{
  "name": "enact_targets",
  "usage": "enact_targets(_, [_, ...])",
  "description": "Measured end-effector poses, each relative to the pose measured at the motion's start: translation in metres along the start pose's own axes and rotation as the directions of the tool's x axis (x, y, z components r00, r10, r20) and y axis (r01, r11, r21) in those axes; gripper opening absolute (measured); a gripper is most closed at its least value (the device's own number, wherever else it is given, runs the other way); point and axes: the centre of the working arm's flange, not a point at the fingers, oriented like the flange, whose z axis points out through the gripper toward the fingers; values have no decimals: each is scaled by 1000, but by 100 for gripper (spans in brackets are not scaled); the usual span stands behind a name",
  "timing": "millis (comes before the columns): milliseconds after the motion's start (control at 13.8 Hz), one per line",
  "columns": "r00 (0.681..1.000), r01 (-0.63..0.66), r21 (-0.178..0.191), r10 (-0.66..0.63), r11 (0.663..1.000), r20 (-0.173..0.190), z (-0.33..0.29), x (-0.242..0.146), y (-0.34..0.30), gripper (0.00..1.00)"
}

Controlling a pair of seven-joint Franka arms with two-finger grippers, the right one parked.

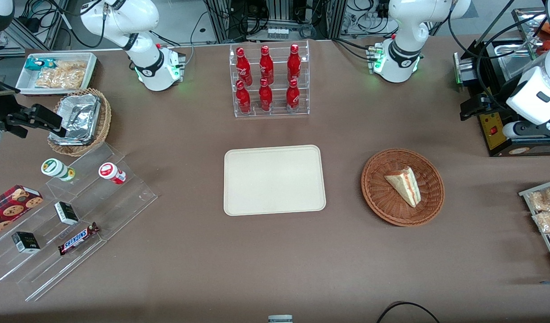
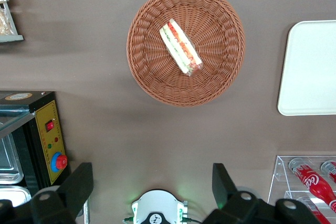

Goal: Place sandwich from basket to tray

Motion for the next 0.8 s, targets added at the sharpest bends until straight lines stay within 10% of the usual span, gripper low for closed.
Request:
enact_targets(509, [998, -32, 9, 32, 999, 49, 59, 24, 21, 100])
enact_targets(800, [999, -35, 8, 35, 999, 18, 140, 41, 30, 100])
